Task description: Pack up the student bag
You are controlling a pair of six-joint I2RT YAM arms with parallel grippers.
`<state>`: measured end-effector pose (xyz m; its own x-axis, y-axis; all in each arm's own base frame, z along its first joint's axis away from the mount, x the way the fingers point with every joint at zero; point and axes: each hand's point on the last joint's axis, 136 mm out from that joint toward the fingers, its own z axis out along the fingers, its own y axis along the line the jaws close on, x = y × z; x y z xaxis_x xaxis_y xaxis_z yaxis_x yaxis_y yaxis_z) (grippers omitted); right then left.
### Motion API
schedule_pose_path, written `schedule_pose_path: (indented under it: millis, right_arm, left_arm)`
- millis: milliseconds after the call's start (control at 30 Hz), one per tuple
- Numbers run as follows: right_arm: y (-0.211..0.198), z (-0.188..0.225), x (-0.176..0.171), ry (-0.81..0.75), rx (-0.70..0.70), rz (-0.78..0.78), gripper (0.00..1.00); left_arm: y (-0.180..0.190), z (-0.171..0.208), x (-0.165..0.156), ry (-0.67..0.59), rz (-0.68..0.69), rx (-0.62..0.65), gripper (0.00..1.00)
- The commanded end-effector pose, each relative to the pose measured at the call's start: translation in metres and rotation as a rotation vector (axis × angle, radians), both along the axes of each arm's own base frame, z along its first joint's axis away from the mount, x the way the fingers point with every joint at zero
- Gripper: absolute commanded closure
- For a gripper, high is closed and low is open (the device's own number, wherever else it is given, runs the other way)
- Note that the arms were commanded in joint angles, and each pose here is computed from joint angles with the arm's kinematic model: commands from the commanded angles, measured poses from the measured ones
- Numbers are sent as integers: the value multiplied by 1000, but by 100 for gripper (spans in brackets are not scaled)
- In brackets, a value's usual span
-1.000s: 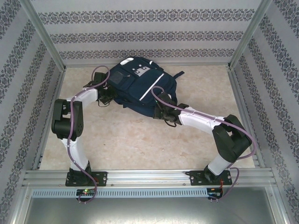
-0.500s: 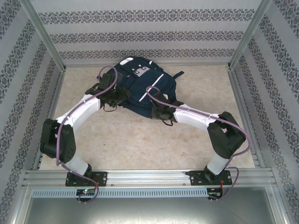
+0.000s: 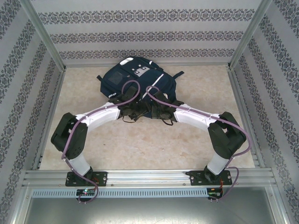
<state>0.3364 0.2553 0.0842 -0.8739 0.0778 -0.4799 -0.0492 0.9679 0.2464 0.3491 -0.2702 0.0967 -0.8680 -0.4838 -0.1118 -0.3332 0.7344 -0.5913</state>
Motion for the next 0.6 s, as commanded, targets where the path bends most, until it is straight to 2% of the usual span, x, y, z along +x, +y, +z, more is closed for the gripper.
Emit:
schedule_pose_path:
  millis: [0,233,367,400,500,567]
  right_arm:
    - [5,18,-2,-29,46,24,100]
    - [5,21,-8,-32,56,32,100]
    - [4,20,-11,-29,58,27,100]
    - [4,19,-11,-28,57,26,100]
    - [3,19,-11,-24,56,22,100]
    - [1,19,-10,-24,45,18,100]
  left_arm:
    - [-12,3,19,-16,58,-45,40]
    - [-19,-9,42,-39,87,-37,37]
    - [-17,-10,49,-62,94,-15,42]
    - [-16,-11,51,-70,94,-5,52]
    - [-8,-17,54,-82,107,47,98]
    - [4,-19,55,-80,120,99,100]
